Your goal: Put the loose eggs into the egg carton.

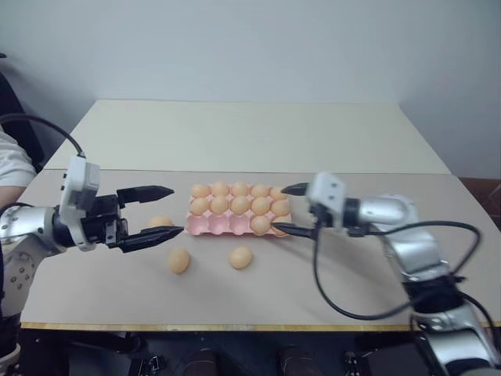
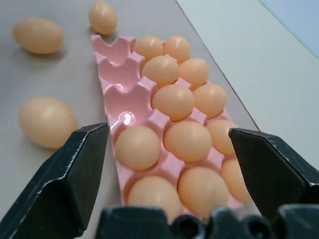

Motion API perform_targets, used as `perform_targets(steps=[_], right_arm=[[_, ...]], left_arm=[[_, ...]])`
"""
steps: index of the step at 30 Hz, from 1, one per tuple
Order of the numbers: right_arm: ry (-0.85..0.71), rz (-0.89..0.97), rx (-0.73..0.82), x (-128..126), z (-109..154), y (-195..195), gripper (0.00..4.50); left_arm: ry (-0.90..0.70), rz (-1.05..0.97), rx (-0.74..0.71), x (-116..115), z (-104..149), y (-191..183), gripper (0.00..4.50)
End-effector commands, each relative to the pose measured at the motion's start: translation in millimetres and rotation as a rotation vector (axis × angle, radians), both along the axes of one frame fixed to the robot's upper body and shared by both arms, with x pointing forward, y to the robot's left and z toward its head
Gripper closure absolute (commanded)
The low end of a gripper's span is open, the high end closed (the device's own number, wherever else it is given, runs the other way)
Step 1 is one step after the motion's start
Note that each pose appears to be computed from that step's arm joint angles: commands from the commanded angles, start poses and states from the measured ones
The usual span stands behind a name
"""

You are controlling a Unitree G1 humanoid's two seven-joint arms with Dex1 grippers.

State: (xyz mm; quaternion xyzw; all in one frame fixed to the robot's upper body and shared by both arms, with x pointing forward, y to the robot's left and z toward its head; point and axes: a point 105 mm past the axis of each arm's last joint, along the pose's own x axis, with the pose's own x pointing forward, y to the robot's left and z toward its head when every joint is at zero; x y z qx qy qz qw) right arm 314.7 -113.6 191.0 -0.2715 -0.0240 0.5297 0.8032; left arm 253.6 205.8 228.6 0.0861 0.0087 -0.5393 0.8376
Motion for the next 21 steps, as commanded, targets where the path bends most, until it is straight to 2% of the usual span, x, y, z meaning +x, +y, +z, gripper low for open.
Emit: perform_targets(steps=[1, 4, 7, 11, 21], right_arm=[[-0.020, 0.061, 0.024, -26.0, 25.6, -22.2, 0.04], [0.034, 0.077, -0.028, -43.6, 24.7, -43.2, 0.04], [0.077, 0.100, -0.074, -59.3, 17.1, -59.4, 0.04], [0.075, 0.035, -0.072, -53.9, 10.6, -64.6, 0.04], [0.053, 0.093, -0.057, -50.5, 11.9, -46.5, 0.04]], left_arm=[[-0.024, 0.026, 0.062, -7.7, 2.7, 16.5, 0.00], [-0.034, 0.047, 0.157, -12.4, -8.3, 30.5, 0.00], [-0.027, 0.043, 0.183, -17.1, -12.4, 37.0, 0.00], [-0.014, 0.034, 0.170, -19.8, -12.8, 36.8, 0.00], [0.024, -0.009, 0.214, -25.6, -20.0, 32.9, 0.00]])
